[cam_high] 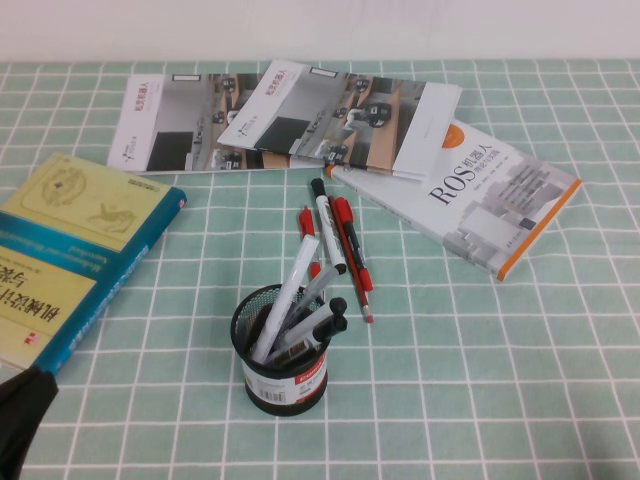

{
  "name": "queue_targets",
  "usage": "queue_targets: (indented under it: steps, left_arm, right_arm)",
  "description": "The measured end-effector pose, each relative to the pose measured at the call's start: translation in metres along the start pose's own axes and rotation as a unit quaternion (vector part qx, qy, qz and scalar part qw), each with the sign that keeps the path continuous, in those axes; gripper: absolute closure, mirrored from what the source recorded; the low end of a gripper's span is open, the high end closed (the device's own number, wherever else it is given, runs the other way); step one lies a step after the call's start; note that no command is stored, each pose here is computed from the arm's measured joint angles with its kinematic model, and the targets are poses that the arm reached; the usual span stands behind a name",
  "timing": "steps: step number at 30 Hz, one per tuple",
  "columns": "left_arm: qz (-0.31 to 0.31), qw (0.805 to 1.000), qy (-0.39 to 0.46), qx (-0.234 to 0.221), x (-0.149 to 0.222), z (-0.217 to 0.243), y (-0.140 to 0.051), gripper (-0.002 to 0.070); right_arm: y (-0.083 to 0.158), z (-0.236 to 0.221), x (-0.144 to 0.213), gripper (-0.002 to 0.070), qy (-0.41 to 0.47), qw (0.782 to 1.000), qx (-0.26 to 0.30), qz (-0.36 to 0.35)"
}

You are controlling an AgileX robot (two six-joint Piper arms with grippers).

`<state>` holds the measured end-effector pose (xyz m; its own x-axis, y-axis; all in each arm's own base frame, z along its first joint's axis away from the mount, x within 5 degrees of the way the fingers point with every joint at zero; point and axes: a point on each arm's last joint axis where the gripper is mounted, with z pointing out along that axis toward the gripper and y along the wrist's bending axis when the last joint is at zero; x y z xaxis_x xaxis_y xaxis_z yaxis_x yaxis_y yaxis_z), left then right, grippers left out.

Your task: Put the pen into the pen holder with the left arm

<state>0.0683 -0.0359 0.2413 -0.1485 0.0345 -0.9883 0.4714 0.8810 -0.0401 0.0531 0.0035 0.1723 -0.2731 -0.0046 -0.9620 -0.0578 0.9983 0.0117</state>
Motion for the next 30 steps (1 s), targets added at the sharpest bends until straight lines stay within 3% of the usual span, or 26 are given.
queue_targets:
  steps: [4, 11, 15, 19, 30]
  left_arm:
    - [0.014, 1.000, 0.001, -0.021, 0.001, -0.003, 0.004, 0.0676]
    - [0.005, 0.990, -0.050, -0.131, 0.010, -0.021, 0.015, 0.0676]
    - [-0.008, 0.982, -0.075, -0.172, 0.021, -0.026, 0.018, 0.0676]
    - [-0.024, 0.979, -0.066, -0.190, 0.031, -0.023, 0.021, 0.0677]
    - [-0.044, 0.980, -0.048, -0.185, 0.052, -0.017, 0.022, 0.0678]
  right_arm:
    - [0.000, 0.000, 0.000, 0.0696, 0.000, 1.000, 0.000, 0.000]
    - [0.000, 0.000, 0.000, 0.0696, 0.000, 1.000, 0.000, 0.000]
    - [0.000, 0.000, 0.000, 0.0696, 0.000, 1.000, 0.000, 0.000]
    - [0.000, 0.000, 0.000, 0.0696, 0.000, 1.000, 0.000, 0.000]
    - [0.000, 0.000, 0.000, 0.0696, 0.000, 1.000, 0.000, 0.000]
